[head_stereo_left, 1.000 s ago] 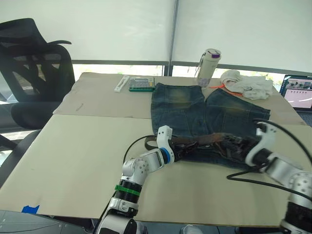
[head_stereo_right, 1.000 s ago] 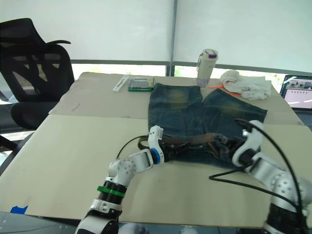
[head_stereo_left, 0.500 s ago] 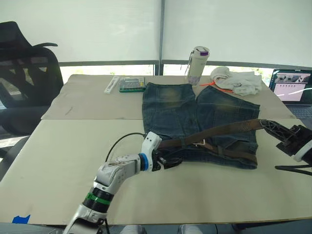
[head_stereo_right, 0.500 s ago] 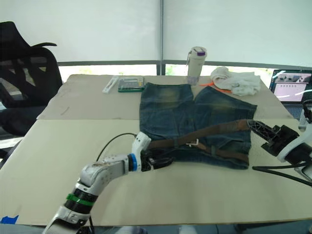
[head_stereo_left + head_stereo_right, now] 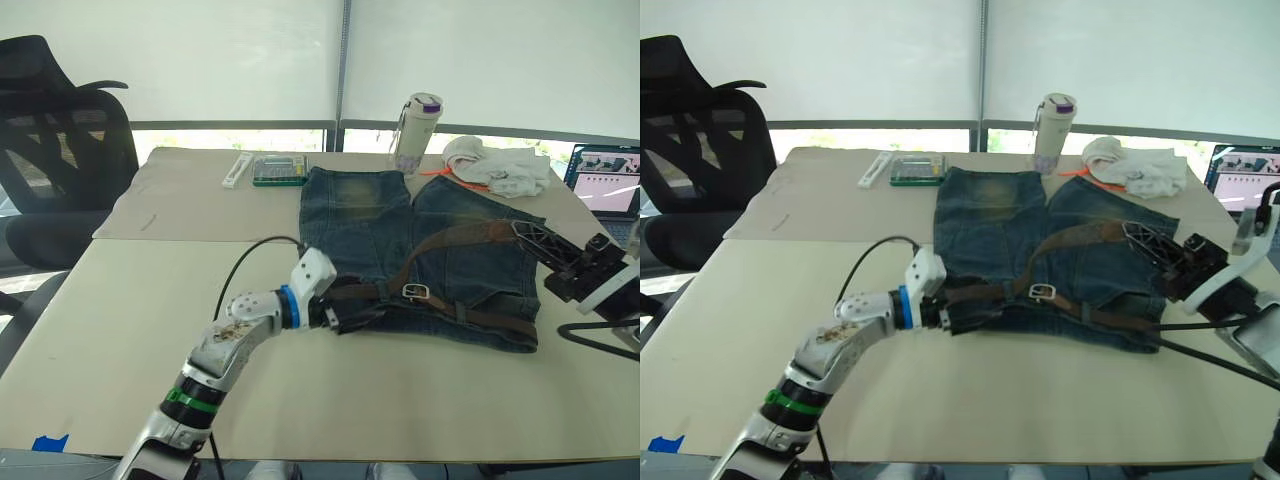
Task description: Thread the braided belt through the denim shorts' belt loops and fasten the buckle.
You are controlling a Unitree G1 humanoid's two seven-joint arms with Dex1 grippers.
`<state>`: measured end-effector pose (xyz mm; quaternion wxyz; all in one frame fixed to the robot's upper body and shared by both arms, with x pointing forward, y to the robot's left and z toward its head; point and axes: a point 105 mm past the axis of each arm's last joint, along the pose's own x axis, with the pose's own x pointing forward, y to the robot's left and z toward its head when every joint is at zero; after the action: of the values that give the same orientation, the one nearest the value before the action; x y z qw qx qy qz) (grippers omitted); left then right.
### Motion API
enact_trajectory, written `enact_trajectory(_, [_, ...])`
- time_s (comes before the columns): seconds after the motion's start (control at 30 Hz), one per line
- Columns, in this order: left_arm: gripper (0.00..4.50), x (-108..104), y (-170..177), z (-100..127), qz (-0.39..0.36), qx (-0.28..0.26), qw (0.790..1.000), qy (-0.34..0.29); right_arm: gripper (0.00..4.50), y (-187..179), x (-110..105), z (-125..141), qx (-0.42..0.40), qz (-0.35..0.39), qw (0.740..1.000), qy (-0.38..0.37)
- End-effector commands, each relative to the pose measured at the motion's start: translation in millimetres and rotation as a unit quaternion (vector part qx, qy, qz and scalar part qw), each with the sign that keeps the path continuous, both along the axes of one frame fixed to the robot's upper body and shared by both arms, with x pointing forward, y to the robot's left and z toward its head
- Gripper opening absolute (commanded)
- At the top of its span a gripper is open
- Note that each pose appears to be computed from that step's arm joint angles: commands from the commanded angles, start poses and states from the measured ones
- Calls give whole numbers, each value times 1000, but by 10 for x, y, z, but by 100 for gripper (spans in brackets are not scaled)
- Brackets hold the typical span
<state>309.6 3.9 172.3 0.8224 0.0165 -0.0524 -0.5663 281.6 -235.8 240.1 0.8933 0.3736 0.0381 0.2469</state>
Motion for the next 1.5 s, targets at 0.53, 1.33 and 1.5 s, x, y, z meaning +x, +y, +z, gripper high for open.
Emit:
enact_trajectory(0.53, [448,207,-518,478,99,57,914,-388,0,523,61,141,70,24,997,-9])
enact_trajectory(1.33, [234,299,-523,526,135,68,883,-444,0,617,36,46,86,26,996,6])
enact_trajectory(1.5, [68,277,-520,535,133,63,882,-448,0,613,45,8,83,23,996,12])
